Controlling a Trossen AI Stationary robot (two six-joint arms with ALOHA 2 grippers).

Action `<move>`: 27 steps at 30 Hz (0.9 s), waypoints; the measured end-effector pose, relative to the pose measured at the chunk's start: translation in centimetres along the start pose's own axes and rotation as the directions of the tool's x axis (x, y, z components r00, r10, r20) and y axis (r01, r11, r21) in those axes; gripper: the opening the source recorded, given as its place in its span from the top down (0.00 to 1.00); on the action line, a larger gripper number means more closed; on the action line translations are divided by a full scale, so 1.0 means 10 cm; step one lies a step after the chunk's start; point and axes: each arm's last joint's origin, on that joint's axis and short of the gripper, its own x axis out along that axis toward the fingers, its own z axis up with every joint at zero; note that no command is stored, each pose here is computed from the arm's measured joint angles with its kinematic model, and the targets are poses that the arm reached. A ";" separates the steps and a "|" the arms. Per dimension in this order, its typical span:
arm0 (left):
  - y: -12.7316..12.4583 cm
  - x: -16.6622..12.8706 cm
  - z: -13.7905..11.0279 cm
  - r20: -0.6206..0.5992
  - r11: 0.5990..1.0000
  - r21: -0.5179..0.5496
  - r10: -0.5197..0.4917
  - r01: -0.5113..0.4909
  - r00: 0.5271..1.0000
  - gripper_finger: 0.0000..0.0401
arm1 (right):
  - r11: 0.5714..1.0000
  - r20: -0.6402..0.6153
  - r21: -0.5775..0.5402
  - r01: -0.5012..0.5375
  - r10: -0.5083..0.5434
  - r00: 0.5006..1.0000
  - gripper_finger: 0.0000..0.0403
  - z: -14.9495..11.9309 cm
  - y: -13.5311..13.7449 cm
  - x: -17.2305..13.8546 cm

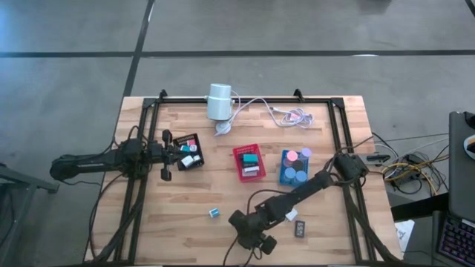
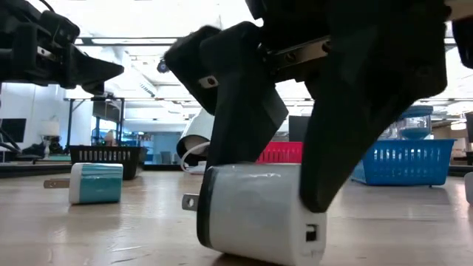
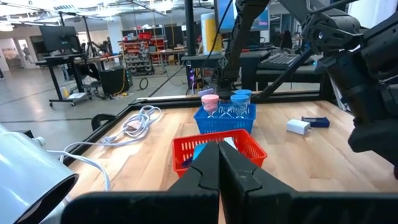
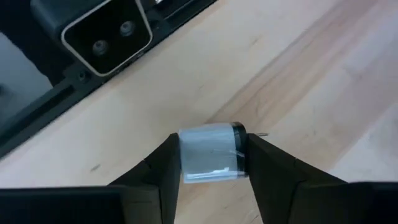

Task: Pick & Place Office items
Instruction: Put the white charger adapter into the black bin

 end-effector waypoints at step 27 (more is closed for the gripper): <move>0.00 0.01 -0.07 -0.077 1.000 -0.022 0.004 -0.005 0.997 1.00 | 0.846 0.413 0.271 0.459 -0.533 0.738 0.64 0.10 -0.22 -2.11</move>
